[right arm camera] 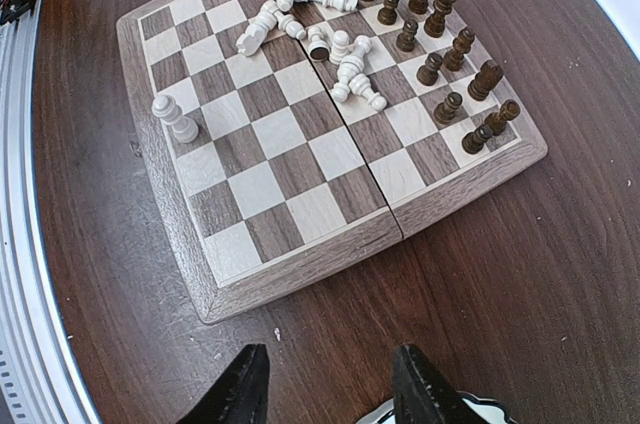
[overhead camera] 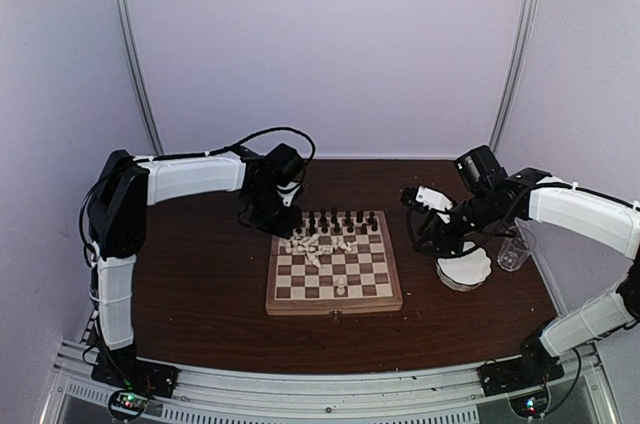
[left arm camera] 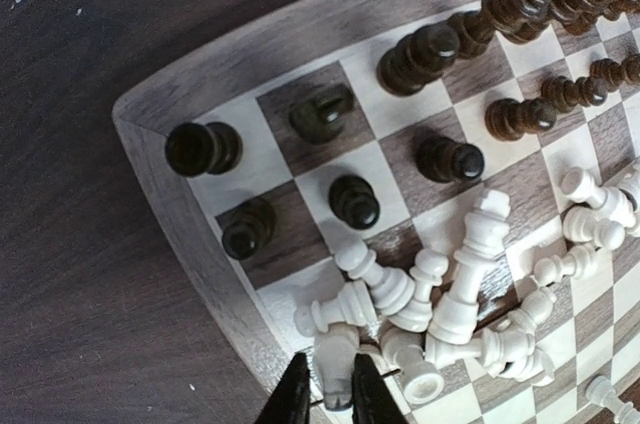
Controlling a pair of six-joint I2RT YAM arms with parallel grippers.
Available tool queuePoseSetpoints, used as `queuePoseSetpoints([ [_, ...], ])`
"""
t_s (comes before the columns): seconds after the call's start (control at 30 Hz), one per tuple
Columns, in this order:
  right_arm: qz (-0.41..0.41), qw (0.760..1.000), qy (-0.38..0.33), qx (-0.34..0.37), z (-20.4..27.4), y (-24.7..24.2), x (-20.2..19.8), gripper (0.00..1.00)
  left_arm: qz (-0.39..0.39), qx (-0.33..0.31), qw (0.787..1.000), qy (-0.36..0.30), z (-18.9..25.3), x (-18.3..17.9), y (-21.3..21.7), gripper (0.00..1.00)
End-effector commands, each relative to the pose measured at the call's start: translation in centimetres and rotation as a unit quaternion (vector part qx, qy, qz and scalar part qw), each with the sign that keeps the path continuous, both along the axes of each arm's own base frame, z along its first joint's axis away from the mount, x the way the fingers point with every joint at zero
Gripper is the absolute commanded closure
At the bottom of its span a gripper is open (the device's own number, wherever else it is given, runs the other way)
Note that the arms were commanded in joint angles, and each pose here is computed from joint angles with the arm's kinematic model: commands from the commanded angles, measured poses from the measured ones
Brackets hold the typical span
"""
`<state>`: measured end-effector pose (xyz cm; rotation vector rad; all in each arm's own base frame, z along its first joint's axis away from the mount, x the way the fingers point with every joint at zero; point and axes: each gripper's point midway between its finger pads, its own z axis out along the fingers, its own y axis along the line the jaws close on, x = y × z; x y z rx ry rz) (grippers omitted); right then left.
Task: Set up the chess pieces on the board
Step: Pick up the knight from the chessboard.
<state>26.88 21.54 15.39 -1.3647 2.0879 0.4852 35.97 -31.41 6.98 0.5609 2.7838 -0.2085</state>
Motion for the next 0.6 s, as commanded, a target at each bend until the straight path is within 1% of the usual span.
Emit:
queuePoseSetpoints([
  [0.0, 0.002, 1.000, -0.006, 0.001, 0.1, 0.0, 0.2, 0.55, -0.004, -0.006, 1.000, -0.003, 0.5, 0.3, -0.6, 0.86],
  [0.17, 0.001, 1.000, -0.006, 0.001, 0.1, -0.1, 0.2, 0.55, -0.004, -0.004, 1.000, -0.007, 1.3, 0.3, -0.5, 0.89],
  [0.4, 0.002, 1.000, -0.005, 0.000, 0.0, 0.0, 0.2, 0.55, -0.006, -0.008, 0.999, -0.043, 5.2, 0.5, 0.2, 0.95],
  [0.57, 0.002, 1.000, -0.002, 0.001, -0.1, 0.0, 0.2, 0.55, -0.009, -0.014, 0.999, -0.050, 6.9, 0.0, 0.6, 0.96],
])
